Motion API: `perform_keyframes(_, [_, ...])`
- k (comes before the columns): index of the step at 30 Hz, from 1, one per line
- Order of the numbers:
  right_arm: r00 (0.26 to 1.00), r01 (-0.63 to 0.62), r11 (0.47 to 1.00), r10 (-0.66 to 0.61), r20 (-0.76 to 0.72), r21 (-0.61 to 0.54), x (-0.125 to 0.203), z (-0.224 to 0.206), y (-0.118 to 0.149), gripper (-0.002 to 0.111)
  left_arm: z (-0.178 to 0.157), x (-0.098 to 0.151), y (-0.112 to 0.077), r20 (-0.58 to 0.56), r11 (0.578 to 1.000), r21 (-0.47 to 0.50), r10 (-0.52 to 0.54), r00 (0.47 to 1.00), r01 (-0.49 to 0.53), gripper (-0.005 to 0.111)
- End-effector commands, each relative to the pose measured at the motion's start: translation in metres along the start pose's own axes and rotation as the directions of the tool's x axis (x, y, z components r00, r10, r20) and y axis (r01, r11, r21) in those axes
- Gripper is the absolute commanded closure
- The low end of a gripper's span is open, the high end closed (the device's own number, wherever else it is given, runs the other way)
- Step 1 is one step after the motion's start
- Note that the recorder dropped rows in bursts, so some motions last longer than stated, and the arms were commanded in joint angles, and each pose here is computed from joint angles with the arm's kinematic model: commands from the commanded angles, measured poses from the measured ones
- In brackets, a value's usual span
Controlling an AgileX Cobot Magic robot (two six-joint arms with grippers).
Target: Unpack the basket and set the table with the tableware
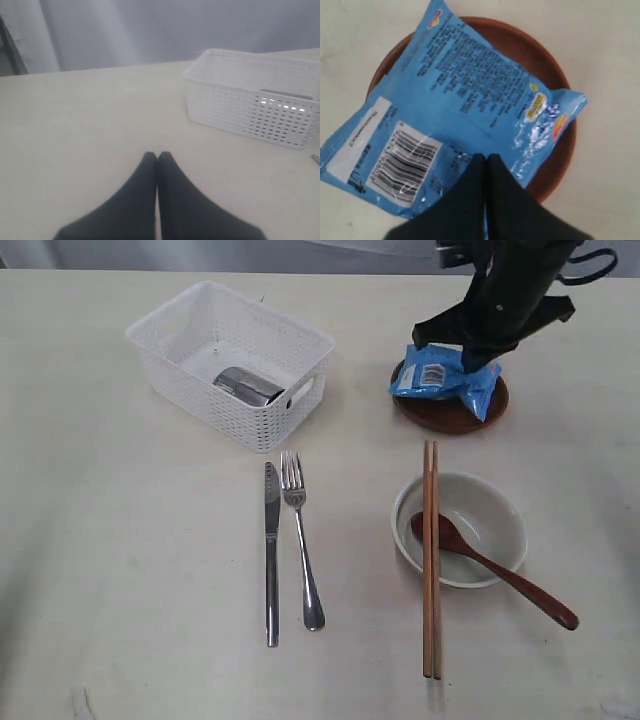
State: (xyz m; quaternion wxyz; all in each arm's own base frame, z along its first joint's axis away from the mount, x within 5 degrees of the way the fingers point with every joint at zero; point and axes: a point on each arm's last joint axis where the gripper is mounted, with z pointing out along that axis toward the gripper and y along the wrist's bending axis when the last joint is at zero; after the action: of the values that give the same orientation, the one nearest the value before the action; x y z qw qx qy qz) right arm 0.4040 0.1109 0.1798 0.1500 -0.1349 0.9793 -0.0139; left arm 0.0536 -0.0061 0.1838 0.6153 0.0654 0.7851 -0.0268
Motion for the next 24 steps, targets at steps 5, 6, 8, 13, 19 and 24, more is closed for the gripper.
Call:
perform_keyframes(5, [0.993, 0.005, 0.999, -0.009, -0.119, -0.032, 0.01, 0.029, 0.004, 0.109, 0.0, 0.0, -0.001, 0.012, 1.0, 0.008, -0.003, 1.0, 0.002, 0.107])
perform_keyframes(6, [0.992, 0.005, 0.999, -0.009, -0.123, -0.032, 0.01, 0.029, 0.004, 0.109, 0.0, 0.0, -0.001, 0.012, 1.0, 0.008, -0.003, 1.0, 0.002, 0.107])
perform_keyframes(8, [0.993, 0.018, 0.999, -0.021, -0.114, -0.033, 0.009, 0.023, 0.004, 0.109, 0.0, 0.0, -0.001, 0.012, 1.0, 0.008, -0.003, 1.0, 0.002, 0.107])
perform_keyframes(13, [0.999, 0.037, 0.999, -0.037, 0.009, -0.033, 0.0, -0.019, 0.001, 0.109, 0.0, 0.0, -0.001, 0.012, 1.0, 0.008, -0.003, 1.0, 0.002, 0.107])
perform_keyframes(19, [0.98, 0.132, 0.888, -0.051, 0.192, -0.441, -0.006, -0.075, 0.038, 0.068, 0.0, 0.0, -0.001, 0.012, 1.0, 0.008, -0.003, 1.0, 0.002, 0.107])
perform_keyframes(24, [0.937, 0.324, 0.81, -0.205, 0.282, -0.489, -0.01, -0.107, 0.102, 0.051, 0.0, 0.0, -0.001, 0.012, 1.0, 0.008, -0.003, 1.0, 0.002, 0.107])
